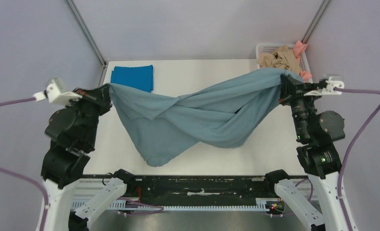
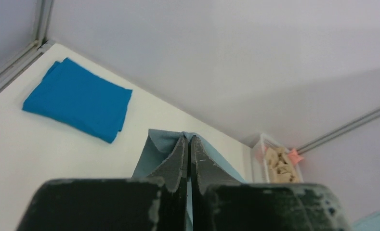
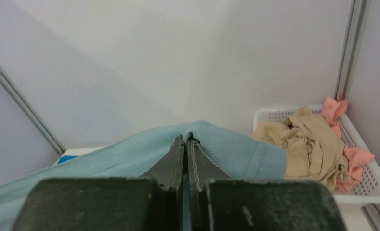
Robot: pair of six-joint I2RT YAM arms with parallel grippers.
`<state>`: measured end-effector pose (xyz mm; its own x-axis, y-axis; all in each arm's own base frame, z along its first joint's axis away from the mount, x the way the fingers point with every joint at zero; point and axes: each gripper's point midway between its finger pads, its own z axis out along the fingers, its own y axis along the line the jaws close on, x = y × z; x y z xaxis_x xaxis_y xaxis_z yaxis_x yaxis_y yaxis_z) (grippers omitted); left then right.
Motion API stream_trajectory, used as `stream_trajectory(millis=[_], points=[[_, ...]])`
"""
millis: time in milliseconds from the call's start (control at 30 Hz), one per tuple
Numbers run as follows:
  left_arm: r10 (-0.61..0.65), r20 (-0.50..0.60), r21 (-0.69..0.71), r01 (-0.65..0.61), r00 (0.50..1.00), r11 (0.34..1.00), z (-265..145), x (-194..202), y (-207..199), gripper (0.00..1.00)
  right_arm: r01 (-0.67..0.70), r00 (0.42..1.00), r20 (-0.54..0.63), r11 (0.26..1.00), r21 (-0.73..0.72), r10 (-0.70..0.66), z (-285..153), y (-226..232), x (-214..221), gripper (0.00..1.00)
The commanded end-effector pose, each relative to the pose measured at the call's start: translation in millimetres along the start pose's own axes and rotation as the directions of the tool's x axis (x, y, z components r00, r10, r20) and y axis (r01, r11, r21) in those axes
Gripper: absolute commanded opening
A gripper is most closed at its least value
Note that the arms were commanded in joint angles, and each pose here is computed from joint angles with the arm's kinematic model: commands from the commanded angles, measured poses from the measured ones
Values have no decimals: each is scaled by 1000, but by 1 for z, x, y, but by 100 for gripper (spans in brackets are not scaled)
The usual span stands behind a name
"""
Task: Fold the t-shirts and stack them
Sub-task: Flatten out the tshirt
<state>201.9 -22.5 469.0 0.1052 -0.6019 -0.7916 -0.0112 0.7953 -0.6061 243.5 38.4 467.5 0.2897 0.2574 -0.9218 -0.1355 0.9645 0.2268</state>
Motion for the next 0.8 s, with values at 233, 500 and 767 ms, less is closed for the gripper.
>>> stream_trajectory(millis=[233,500,767], points=[[75,-581,-384,-354,810,853,143,247,141,47,290,745,-667,914,284,-29,32,-100,287,5],[-99,-763,-384,-325,639,864,165,320,183,78,343,639,-769,882,323,33,43,-124,352,98],[-95,-825,-262,-228,558,938,140,345,166,82,285,627,-777,912,296,57,-4,-119,369,98]])
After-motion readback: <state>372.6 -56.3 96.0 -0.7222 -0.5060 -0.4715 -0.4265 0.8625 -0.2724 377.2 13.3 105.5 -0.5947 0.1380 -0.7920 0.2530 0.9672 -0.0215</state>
